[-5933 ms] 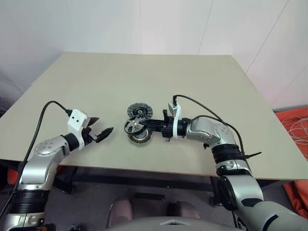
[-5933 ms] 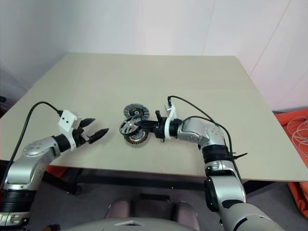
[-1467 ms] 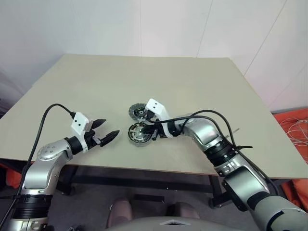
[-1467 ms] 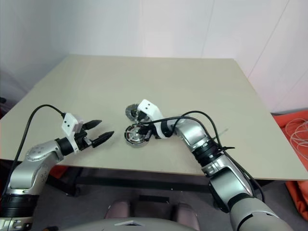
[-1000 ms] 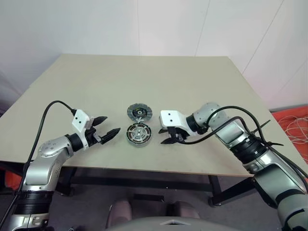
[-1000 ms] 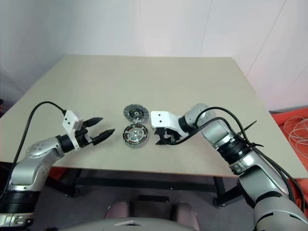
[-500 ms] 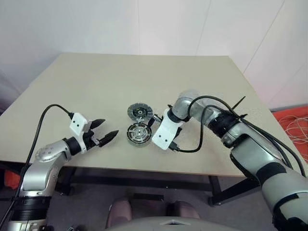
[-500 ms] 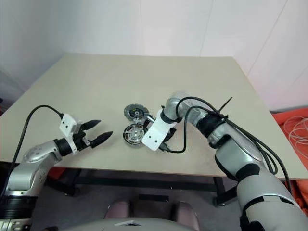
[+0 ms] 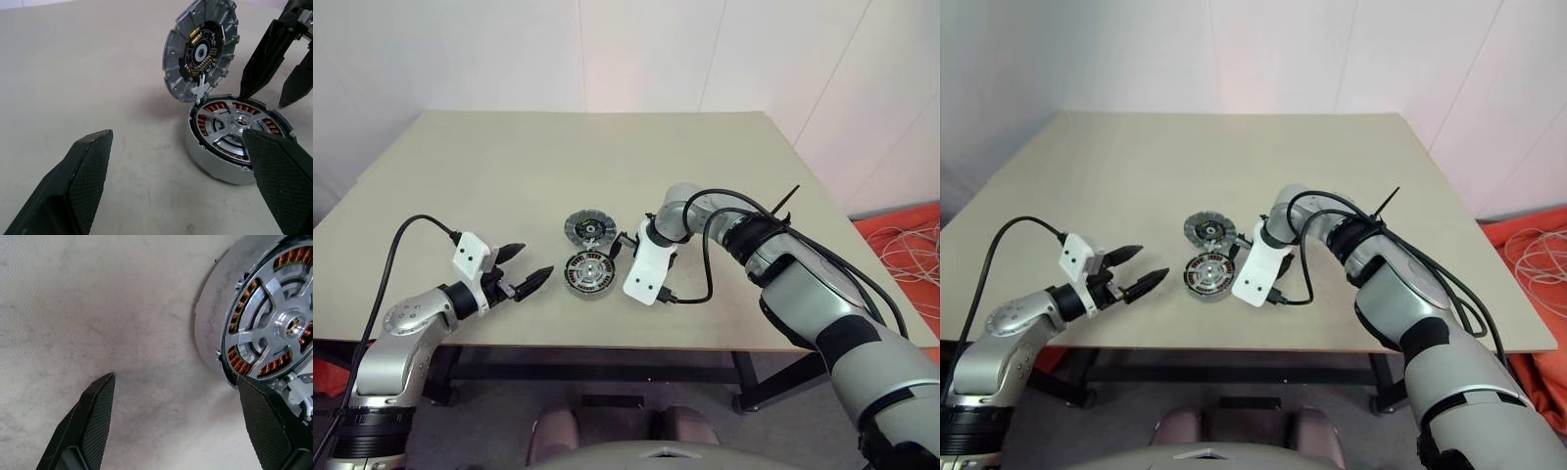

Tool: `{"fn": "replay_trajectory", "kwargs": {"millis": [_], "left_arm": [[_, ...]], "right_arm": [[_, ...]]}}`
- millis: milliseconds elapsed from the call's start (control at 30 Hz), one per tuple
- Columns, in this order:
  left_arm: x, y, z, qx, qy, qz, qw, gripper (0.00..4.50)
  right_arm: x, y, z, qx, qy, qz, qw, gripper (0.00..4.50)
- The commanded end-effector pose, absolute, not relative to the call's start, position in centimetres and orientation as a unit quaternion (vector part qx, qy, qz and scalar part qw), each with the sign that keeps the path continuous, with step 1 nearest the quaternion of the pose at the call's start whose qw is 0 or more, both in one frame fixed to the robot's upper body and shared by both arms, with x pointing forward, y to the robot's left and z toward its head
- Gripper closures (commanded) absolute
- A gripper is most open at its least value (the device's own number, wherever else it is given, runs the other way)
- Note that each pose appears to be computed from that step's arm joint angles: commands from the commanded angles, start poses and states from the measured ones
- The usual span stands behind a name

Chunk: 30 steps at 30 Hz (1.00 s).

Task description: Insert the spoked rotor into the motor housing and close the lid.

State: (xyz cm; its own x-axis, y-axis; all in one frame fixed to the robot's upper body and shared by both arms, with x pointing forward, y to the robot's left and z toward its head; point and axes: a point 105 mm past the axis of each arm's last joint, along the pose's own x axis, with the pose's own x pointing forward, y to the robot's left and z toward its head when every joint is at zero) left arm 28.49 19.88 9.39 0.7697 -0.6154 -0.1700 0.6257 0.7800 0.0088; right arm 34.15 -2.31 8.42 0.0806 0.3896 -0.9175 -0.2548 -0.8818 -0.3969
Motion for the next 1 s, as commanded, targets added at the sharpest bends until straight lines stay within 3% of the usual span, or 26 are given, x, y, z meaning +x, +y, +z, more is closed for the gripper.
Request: {"fn": "replay_trajectory", "kwargs": {"millis": [33,300,667,767,900,1000], "left_arm": [[28.6,19.7,11.0,0.04,0.046,-0.331,0.942,0.0],[28.6,19.6,11.1,0.04,0.043,-0.329,0.942,0.0],[28.7,19.6,11.2,0.04,0.042,-0.327,0.943,0.0],[28.8,19.4,11.1,0.039,0.041,-0.328,0.943,0.0],[28.9,19.3,11.1,0.038,0.041,-0.329,0.943,0.0],[29.0,19.3,11.1,0.039,0.04,-0.329,0.943,0.0]], "right_arm": [[34.0,-1.4,9.3,-0.697,-0.073,0.674,0.233,0.04],[33.3,-0.6,8.6,-0.69,-0.076,0.684,0.222,0.04],[32.7,1.3,8.9,-0.681,-0.09,0.689,0.231,3.73],[32.4,1.9,9.2,-0.677,-0.094,0.69,0.237,4.47],[32.0,2.4,9.7,-0.666,-0.094,0.694,0.256,4.5],[31.9,2.8,9.9,-0.652,-0.066,0.695,0.296,4.5]]}}
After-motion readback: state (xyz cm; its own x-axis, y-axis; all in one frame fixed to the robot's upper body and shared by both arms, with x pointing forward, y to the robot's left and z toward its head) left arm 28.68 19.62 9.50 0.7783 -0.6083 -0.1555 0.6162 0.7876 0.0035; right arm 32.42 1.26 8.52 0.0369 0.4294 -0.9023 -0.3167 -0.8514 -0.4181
